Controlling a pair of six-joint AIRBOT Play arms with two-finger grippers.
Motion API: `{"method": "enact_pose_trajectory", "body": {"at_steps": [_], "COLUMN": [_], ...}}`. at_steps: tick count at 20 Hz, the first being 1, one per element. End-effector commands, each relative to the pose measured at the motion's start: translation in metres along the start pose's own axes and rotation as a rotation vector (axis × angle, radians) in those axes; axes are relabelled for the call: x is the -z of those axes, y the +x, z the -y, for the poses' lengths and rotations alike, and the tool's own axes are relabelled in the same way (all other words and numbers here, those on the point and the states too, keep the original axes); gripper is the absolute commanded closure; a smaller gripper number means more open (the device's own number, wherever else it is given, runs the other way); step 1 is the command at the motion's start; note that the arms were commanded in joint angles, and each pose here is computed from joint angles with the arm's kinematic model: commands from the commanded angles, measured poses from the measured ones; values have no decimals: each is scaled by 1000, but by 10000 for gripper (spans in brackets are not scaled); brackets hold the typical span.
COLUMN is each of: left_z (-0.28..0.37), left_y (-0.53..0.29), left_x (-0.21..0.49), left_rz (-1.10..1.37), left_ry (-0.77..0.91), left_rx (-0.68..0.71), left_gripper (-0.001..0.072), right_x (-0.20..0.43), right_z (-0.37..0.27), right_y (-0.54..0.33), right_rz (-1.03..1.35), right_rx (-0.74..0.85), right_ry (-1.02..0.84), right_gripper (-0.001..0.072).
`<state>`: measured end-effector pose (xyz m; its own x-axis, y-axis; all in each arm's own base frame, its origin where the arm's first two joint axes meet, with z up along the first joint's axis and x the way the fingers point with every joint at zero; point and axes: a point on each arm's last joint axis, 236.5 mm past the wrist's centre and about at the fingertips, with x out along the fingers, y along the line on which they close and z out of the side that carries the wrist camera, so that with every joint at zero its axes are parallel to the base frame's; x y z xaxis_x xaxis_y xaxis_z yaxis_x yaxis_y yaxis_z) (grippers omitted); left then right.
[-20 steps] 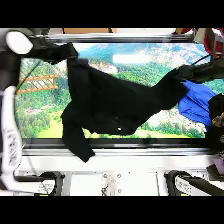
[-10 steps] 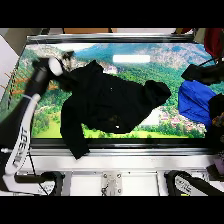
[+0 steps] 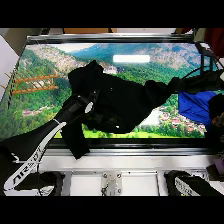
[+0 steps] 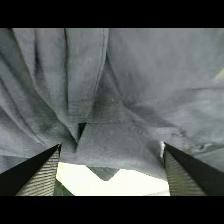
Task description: Fold the clothes and pants, and hang the long-sleeved shirts on hangers.
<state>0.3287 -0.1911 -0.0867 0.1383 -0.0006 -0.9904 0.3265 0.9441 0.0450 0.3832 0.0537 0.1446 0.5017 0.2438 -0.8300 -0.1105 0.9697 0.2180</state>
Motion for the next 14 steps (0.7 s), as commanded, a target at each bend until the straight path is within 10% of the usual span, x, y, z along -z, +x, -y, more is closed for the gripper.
{"method": "enact_pose_trajectory", "body": {"at_steps": [1,4,14], "left_z": [-6,-18,-17], "left_y": [16,12,-65], "left_x": [11,4,1], "left_rz": [-46,-24,144], "left_ry": [-22,-92,-173], "left_rx": [-37,-33,84], "left_gripper": [50,688,691], "right_x": [17,36,120], "right_z": [-22,-37,-142], "right_y": [11,24,157], "right_rz": [-56,-111,-349], "right_rx": [-32,-56,-63], "right_ry": [-46,-81,-565], "right_gripper": [155,155,157]}}
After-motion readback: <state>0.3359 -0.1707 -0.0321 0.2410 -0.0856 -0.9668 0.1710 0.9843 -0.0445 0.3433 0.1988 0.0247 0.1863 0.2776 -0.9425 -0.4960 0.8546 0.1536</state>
